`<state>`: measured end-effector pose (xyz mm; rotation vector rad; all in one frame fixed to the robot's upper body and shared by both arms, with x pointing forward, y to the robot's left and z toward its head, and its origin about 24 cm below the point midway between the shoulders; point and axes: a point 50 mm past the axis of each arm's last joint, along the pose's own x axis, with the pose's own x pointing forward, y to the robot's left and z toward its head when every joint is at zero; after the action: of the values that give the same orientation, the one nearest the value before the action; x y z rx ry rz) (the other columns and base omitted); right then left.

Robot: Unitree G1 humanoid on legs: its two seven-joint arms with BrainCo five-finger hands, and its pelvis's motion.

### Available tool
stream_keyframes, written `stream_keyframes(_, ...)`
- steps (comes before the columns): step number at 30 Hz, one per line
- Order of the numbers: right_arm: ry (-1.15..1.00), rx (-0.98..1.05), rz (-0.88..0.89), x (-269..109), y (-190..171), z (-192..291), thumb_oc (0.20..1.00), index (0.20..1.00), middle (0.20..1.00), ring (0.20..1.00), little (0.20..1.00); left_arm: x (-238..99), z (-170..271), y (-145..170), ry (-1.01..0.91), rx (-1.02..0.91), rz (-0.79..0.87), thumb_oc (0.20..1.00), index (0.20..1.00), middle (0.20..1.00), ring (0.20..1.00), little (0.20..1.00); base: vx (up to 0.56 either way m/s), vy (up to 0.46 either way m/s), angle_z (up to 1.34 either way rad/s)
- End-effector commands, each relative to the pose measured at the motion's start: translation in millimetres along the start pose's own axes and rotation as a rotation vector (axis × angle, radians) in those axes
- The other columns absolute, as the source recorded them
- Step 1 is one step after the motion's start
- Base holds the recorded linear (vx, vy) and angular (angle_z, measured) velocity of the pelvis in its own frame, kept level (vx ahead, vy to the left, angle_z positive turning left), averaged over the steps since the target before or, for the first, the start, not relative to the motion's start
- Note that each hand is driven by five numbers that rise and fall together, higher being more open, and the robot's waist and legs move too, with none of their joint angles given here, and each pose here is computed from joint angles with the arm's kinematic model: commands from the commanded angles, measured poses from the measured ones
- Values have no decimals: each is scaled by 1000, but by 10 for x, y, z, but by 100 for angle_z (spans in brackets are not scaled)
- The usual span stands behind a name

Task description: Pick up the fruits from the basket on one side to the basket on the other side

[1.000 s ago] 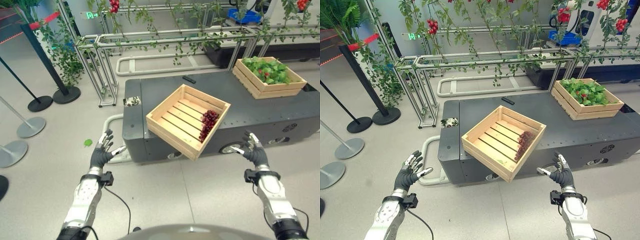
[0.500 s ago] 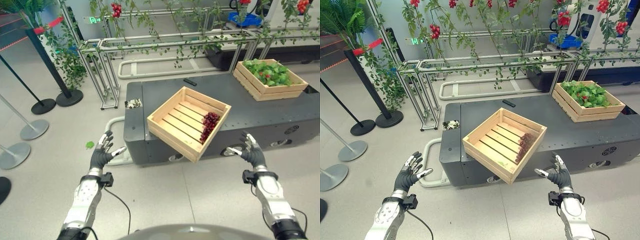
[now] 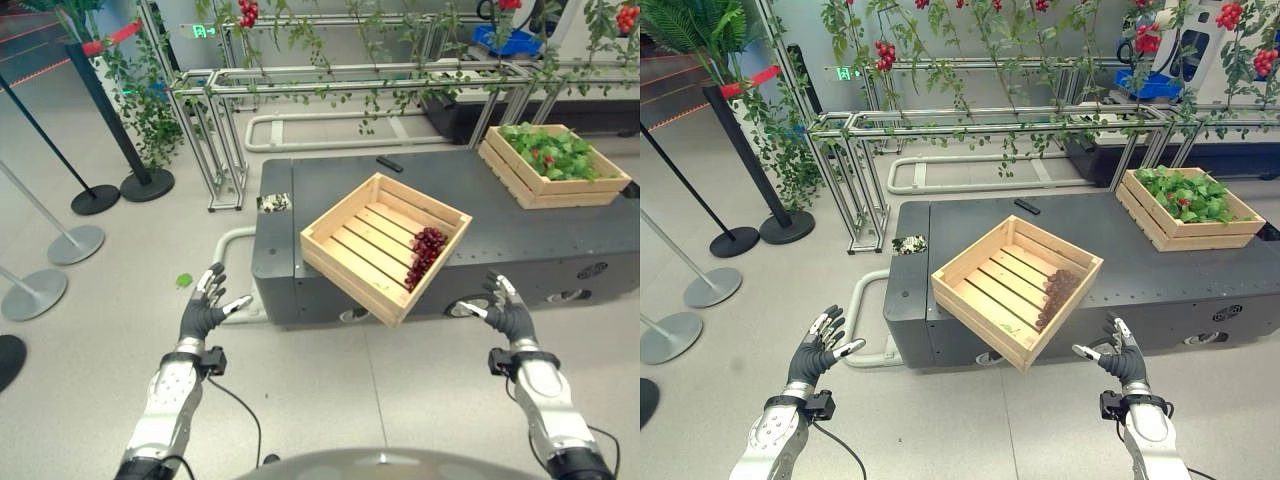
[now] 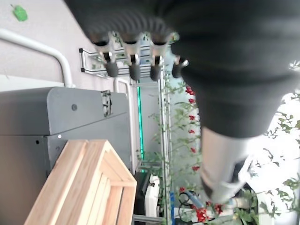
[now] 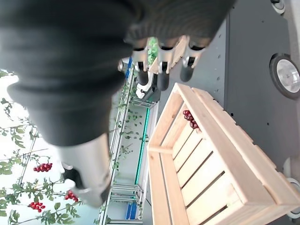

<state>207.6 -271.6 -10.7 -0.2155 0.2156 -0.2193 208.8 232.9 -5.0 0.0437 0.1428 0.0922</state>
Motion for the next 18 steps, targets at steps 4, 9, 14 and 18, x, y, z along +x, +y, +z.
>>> stream_keyframes(4,-157,41,-27,127,-76,336,1000,1000,1000,1000,1000,122,236,107,-112,26,35,1000,1000,1000,1000,1000,2,1,2)
stream_keyframes(9,-148,34,-21,117,-69,315,1000,1000,1000,1000,1000,118,241,100,-116,22,34,1000,1000,1000,1000,1000,5,1,3)
stream_keyframes(14,-160,35,-12,135,-47,348,1000,1000,1000,1000,1000,116,242,125,-118,17,52,1000,1000,1000,1000,1000,0,-16,0)
stream_keyframes(18,-212,26,10,163,-55,480,1000,1000,1000,1000,1000,158,298,163,-138,21,65,1000,1000,1000,1000,1000,-84,-128,5)
